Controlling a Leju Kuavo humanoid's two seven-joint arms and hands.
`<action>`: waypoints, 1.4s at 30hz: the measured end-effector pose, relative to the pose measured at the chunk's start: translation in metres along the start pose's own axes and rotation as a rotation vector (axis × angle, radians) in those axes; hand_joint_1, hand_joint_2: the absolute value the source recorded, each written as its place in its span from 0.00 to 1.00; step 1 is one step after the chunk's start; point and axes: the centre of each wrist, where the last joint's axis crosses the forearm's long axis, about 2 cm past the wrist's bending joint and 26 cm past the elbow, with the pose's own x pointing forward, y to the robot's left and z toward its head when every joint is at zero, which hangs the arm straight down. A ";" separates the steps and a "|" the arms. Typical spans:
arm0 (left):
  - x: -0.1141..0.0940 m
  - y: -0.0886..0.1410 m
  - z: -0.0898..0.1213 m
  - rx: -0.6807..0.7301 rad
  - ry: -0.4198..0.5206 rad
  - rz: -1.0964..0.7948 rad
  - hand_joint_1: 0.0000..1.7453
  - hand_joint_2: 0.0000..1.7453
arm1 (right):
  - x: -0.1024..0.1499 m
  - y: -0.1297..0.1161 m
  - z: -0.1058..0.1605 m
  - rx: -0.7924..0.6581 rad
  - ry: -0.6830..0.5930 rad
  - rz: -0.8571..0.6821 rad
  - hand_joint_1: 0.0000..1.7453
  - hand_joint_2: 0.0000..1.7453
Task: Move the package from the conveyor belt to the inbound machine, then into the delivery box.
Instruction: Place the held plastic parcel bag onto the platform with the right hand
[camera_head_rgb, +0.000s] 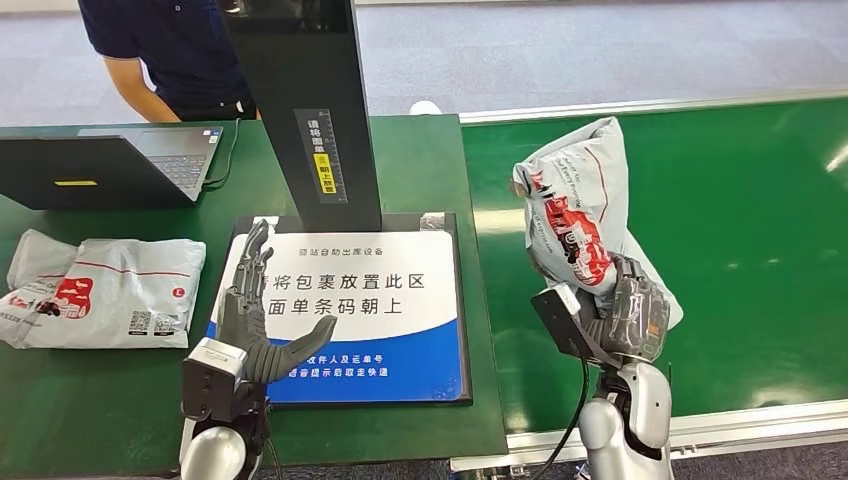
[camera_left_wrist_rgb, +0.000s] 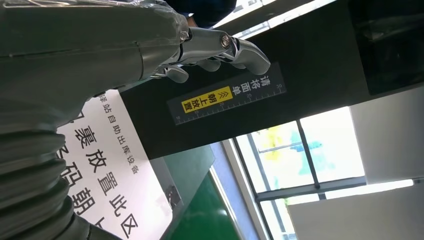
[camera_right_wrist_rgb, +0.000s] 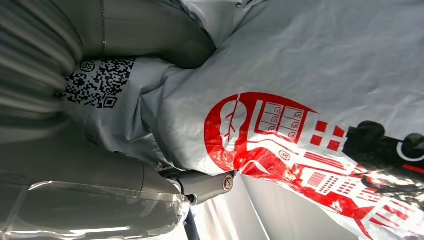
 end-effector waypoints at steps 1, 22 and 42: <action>0.000 0.000 0.000 0.000 -0.001 0.000 0.00 1.00 | 0.002 0.000 0.000 0.009 -0.014 -0.006 1.00 1.00; 0.000 0.001 -0.002 0.012 -0.013 -0.007 0.00 1.00 | 0.096 0.044 0.024 0.256 -0.371 -0.191 1.00 1.00; -0.001 -0.001 -0.007 0.025 -0.035 -0.003 0.00 1.00 | 0.124 0.076 0.033 0.441 -0.525 -0.194 1.00 1.00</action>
